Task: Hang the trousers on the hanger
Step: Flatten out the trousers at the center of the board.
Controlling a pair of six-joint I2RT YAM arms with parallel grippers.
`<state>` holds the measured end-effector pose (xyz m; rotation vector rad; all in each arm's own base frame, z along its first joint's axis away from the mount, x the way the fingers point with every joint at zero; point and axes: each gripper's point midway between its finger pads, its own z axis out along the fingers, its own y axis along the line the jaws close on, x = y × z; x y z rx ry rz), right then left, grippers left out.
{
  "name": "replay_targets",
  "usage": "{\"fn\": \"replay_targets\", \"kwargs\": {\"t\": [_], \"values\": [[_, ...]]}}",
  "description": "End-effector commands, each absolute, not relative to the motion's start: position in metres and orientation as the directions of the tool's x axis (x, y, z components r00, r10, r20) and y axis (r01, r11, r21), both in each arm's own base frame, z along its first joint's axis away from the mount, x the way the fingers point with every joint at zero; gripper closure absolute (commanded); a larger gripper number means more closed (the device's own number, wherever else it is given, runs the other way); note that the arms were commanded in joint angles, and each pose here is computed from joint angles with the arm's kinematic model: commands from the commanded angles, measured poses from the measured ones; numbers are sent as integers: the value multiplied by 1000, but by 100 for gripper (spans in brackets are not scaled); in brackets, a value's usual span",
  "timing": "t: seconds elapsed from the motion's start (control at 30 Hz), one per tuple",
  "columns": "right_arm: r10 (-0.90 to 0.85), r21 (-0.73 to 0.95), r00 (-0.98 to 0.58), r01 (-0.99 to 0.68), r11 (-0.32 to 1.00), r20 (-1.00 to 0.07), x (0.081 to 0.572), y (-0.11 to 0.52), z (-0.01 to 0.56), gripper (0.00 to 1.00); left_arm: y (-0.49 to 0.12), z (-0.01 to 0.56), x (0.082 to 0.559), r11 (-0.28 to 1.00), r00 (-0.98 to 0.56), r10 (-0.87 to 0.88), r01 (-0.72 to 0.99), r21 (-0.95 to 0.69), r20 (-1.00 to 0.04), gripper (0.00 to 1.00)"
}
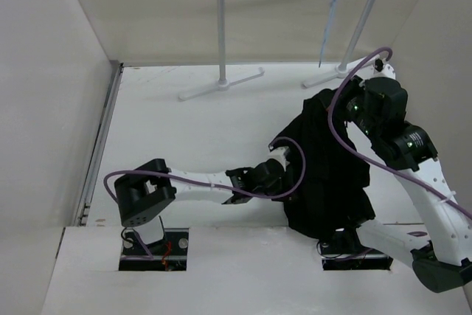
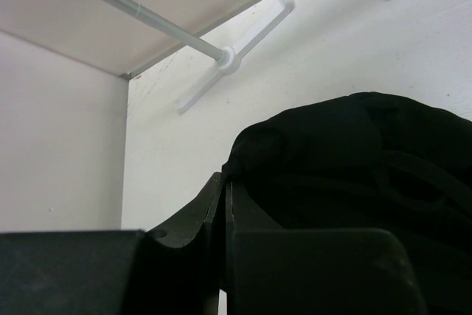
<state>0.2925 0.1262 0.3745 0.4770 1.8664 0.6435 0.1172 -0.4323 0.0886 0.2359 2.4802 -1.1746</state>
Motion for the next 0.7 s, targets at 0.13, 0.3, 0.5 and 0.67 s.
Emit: {"fn": "replay_targets", "kwargs": {"t": [0.13,0.3,0.5,0.67], "values": [[654,689,-243,-98,718,-716,286,125,444,95,-433,166,169,535,-842,-239,302,-789,-484,89],[672,707,-223,-165,688,-706,277,132,473,95,-334,219,214,560,-723,-449,231,-796,-525,93],[672,705,-216,-269,656,-708,257,150,512,95,-208,293,212,604,-556,-596,166,-780,-580,94],[684,701,-204,-378,605,-700,231,154,561,95,-135,383,190,682,-370,-611,204,-703,-700,94]]}}
